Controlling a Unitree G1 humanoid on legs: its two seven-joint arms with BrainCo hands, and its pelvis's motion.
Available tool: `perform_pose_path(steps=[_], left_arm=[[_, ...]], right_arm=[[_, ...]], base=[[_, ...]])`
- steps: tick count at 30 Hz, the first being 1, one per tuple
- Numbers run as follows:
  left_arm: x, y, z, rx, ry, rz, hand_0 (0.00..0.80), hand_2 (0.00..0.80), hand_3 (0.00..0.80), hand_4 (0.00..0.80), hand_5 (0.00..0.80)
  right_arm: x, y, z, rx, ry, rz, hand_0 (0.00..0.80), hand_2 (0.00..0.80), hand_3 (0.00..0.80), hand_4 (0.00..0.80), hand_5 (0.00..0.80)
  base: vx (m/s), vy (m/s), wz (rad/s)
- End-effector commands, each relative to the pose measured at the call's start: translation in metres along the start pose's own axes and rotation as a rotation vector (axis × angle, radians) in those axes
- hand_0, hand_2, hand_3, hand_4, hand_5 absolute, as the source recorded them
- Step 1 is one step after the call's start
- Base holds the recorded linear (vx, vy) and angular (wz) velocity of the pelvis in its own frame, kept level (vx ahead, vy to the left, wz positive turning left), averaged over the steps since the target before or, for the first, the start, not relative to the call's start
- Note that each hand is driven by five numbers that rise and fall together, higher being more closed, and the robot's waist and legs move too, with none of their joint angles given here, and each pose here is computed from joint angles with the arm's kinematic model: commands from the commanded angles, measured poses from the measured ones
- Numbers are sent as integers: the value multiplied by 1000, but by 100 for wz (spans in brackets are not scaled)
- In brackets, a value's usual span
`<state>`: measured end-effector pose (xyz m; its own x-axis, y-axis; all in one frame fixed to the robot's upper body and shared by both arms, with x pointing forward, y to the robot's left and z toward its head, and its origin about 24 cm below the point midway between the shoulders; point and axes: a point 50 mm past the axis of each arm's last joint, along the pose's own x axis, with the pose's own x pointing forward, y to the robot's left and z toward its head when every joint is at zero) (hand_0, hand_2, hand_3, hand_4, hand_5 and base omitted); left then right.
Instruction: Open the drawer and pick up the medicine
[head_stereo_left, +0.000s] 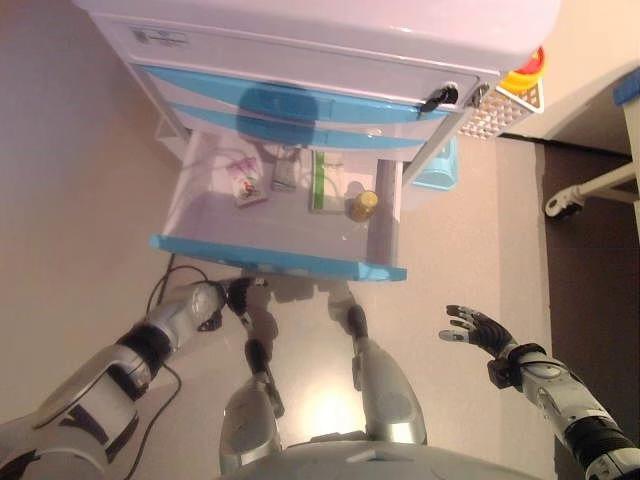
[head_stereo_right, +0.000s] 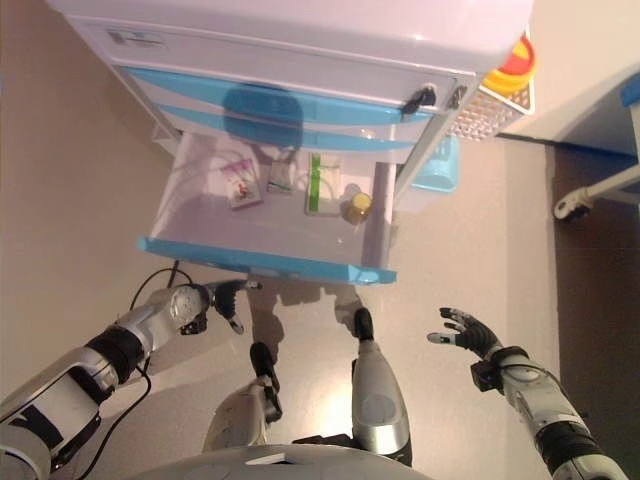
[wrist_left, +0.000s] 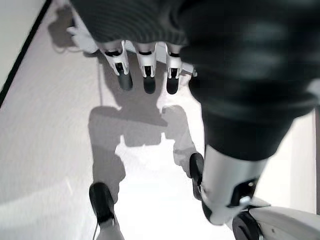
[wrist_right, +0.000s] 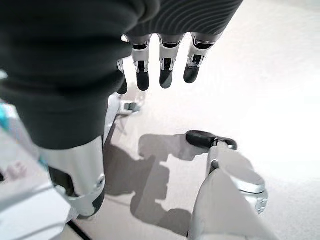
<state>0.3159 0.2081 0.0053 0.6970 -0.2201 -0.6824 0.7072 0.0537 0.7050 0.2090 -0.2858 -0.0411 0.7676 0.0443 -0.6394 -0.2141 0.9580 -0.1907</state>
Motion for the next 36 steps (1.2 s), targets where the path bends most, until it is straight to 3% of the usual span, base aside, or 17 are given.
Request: perform_pose_path(steps=[1, 10, 13, 21, 36], left_arm=[[-1, 22, 0, 44, -6, 70, 0, 0, 0, 0, 0], [-18, 82, -2, 157, 37, 183, 0, 0, 0, 0, 0], [-33, 119, 1, 193, 44, 285, 0, 0, 0, 0, 0], [-67, 176, 13, 263, 75, 409, 0, 0, 0, 0, 0], [-110, 238, 1, 182, 210, 598, 0, 0, 0, 0, 0]], right_arm=[[2, 3, -1, -35, 31, 9, 0, 0, 0, 0, 0], [-4, -4, -18, -95, 134, 42, 0, 0, 0, 0, 0], [-7, -9, -28, -158, 170, 33, 0, 0, 0, 0, 0], [-12, -21, -38, -190, 204, -13, 0, 0, 0, 0, 0], [-13, -15, -52, -111, 196, -48, 0, 0, 0, 0, 0]], base=[[-31, 27, -15], [-7, 68, -9], [17, 105, -10], [5, 37, 3], [-16, 9, 6]])
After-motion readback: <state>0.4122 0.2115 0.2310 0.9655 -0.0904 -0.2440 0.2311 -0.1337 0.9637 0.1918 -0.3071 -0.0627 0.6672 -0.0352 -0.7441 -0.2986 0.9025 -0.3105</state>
